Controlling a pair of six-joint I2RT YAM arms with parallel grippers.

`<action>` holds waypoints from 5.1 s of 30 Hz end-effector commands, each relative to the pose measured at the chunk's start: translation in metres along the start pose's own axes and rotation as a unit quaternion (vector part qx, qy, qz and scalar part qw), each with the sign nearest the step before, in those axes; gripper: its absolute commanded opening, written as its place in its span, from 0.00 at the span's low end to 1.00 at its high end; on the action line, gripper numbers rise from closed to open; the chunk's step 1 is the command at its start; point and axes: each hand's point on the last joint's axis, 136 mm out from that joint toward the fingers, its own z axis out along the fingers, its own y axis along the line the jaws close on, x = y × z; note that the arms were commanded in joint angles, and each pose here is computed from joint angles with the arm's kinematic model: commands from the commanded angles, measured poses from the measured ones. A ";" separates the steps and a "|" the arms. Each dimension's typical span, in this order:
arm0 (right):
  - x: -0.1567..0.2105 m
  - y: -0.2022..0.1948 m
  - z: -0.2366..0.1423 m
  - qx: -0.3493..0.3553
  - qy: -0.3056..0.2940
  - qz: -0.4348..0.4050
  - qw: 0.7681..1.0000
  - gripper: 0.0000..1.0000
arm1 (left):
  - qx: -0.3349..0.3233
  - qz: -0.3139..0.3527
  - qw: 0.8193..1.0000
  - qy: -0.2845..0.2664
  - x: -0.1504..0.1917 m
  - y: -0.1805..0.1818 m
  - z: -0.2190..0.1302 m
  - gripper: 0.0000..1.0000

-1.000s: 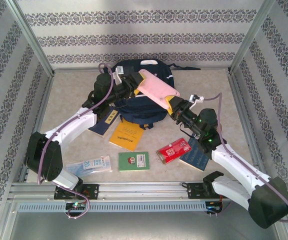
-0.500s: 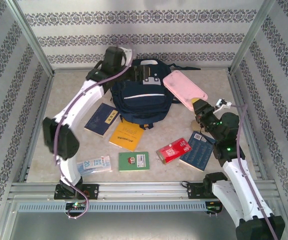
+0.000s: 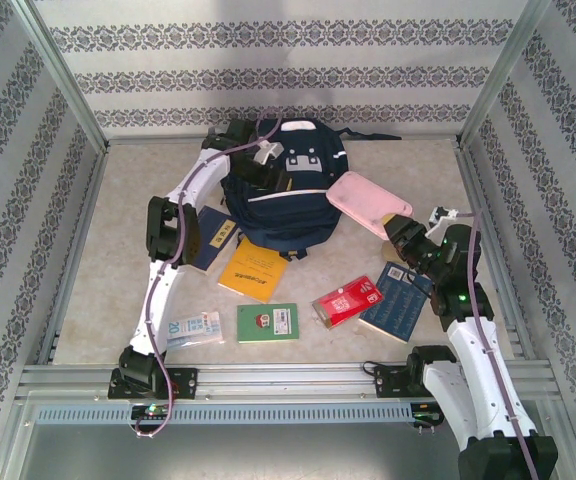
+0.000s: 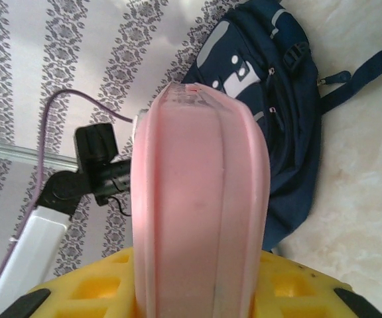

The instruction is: Pack the student bag

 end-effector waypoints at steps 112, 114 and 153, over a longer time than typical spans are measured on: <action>0.018 0.044 0.210 -0.143 0.098 -0.010 0.985 0.00 | -0.050 0.086 0.992 -0.071 -0.017 -0.188 -0.090 0.73; 0.021 0.043 0.211 -0.144 0.101 -0.005 0.984 0.00 | -0.083 0.105 0.990 -0.050 -0.001 -0.183 -0.083 0.73; 0.022 0.045 0.211 -0.150 0.104 0.030 0.983 0.00 | -0.404 0.262 0.874 -0.064 -0.004 -0.139 -0.042 0.00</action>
